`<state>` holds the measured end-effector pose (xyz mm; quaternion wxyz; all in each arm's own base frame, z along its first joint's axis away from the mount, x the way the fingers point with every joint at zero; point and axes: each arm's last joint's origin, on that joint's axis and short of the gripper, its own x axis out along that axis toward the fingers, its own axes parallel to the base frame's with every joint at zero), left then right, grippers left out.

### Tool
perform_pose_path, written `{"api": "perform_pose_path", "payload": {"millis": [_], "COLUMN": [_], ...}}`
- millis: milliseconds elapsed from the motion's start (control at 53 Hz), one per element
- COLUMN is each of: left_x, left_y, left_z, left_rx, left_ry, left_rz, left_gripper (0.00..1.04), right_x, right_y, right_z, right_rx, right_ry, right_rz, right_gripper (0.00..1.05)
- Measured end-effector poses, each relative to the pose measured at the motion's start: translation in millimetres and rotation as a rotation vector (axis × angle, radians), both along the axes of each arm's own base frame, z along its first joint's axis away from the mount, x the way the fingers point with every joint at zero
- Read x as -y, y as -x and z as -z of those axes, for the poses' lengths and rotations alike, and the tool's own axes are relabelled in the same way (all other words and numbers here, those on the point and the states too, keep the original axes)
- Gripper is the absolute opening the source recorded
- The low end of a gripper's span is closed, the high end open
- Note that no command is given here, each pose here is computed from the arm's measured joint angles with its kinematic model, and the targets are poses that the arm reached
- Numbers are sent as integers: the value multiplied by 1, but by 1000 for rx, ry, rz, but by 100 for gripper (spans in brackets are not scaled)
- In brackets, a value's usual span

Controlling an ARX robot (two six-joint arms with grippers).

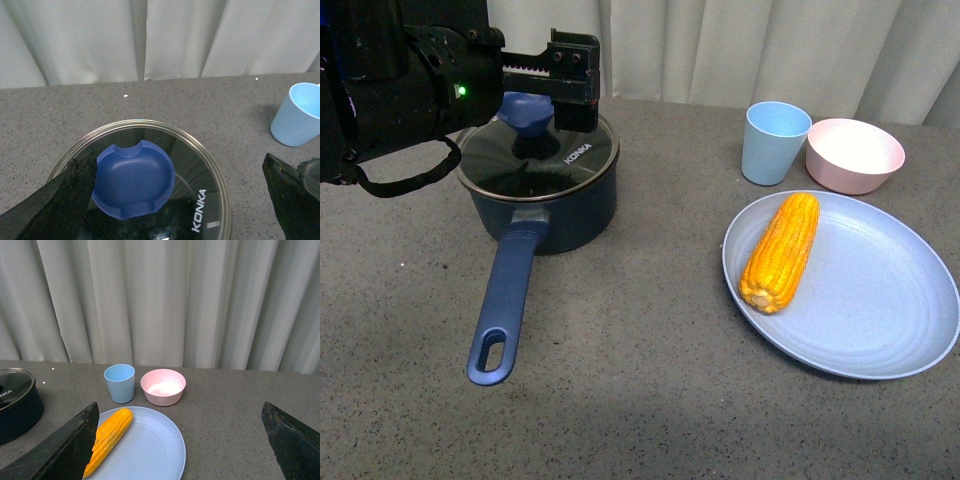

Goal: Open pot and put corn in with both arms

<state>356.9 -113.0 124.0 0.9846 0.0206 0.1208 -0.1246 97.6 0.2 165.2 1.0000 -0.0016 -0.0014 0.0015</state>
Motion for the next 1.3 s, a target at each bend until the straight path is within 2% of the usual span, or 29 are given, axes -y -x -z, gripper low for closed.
{"api": "perform_pose_path", "payload": {"millis": [453, 925, 1094, 1302], "left_x": [-5, -6, -7, -7], "left_y": [-38, -44, -44, -44], "left_z": [28, 39, 39, 39], "left_rx": [-78, -96, -95, -94], "left_ry": [-30, -29, -35, -35], "left_rz": [-54, -54, -54, -54], "left_gripper": [98, 98, 66, 64], "right_x": [0, 0, 0, 0], "right_y": [0, 0, 0, 0], "right_z": [0, 0, 0, 0], "right_rx": [0, 0, 0, 0], "right_ry": [0, 0, 0, 0], "right_rz": [0, 0, 0, 0], "right_gripper": [95, 95, 95, 95]}}
